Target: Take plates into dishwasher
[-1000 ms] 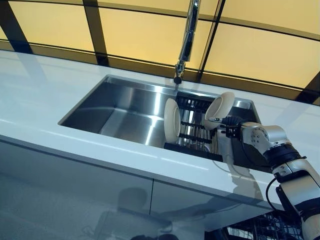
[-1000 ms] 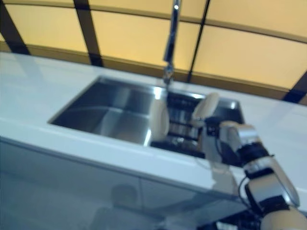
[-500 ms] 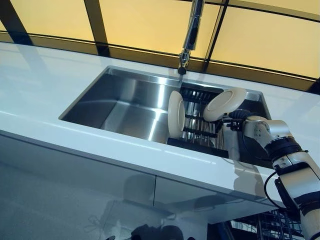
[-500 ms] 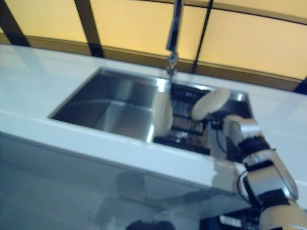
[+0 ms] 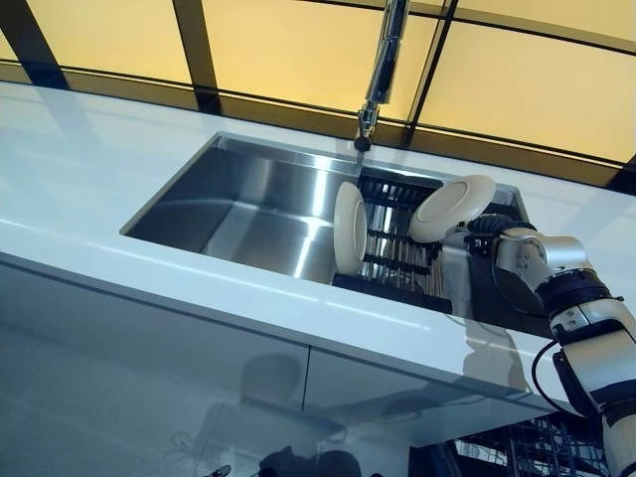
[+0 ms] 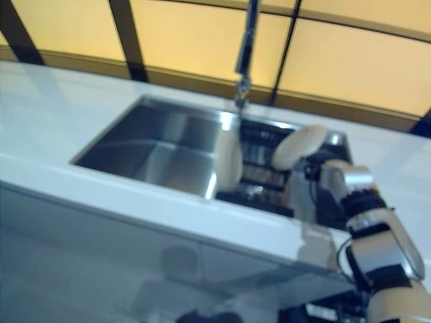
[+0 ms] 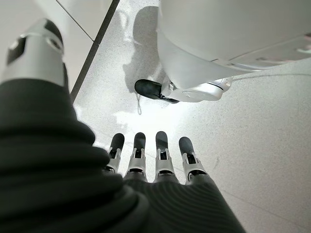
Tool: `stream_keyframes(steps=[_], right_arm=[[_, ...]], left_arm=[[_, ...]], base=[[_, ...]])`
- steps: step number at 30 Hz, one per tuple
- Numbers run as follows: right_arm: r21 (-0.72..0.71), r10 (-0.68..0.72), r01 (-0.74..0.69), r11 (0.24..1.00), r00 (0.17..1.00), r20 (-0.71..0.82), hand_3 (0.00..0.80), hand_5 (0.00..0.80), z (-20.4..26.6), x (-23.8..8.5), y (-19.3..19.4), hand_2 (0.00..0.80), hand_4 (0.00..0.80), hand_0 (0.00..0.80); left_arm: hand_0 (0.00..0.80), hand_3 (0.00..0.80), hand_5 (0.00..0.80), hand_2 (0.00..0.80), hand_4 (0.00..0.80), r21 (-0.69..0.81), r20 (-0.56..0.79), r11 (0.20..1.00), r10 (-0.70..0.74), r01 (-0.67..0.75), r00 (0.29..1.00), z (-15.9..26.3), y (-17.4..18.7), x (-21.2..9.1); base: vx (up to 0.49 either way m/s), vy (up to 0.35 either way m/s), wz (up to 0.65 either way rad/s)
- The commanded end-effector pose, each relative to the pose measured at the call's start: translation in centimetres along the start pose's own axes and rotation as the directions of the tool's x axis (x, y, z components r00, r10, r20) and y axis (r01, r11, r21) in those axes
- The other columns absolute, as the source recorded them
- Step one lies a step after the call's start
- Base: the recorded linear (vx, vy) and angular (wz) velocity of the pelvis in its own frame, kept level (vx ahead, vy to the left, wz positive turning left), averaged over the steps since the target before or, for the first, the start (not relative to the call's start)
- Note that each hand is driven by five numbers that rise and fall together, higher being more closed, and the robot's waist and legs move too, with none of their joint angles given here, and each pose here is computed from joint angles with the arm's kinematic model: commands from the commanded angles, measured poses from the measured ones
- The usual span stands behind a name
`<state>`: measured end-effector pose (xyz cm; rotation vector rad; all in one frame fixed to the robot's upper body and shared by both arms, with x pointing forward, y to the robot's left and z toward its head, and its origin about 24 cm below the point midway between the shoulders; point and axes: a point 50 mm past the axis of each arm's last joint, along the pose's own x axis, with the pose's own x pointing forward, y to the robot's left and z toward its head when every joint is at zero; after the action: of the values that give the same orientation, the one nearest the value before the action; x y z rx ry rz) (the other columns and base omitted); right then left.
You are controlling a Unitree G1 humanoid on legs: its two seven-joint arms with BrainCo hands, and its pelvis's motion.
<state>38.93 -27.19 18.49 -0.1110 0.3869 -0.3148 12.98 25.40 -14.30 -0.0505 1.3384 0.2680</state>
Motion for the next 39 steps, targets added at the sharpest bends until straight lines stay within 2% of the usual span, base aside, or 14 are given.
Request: stream_keyframes(steps=[1,25,34,39], right_arm=[[0.028,-0.125,0.122,0.992,0.956,0.265,0.800,0.800,7.4,-2.2,-2.8,0.800,0.800,0.800],[0.013,-0.039,0.037,0.999,0.932,0.361,0.800,0.800,8.1,-2.9,-1.1,0.800,0.800,0.800],[-0.050,-0.023,0.047,0.998,0.915,0.404,0.800,0.800,8.7,-3.6,-0.4,0.800,0.800,0.800],[-0.132,-0.001,0.063,0.989,0.906,0.422,0.800,0.800,9.1,-3.8,-0.7,0.800,0.800,0.800]], left_arm=[[0.000,0.000,0.000,0.000,0.000,0.097,-0.011,0.994,0.047,-0.046,0.999,-0.2,1.4,-0.1],[0.000,0.000,0.000,0.000,0.000,0.178,-0.054,0.982,0.071,-0.061,0.996,-2.1,3.3,-0.2],[0.000,0.000,0.000,0.000,0.000,0.155,-0.034,0.984,0.091,-0.085,0.995,-2.3,3.4,-0.1],[0.000,0.000,0.000,0.000,0.000,0.127,0.001,0.982,0.138,-0.137,0.990,-1.8,3.6,-0.1]], base=[[0.035,-0.030,0.00],[0.013,-0.011,0.00],[-0.036,0.027,-0.03],[-0.058,0.056,-0.14]])
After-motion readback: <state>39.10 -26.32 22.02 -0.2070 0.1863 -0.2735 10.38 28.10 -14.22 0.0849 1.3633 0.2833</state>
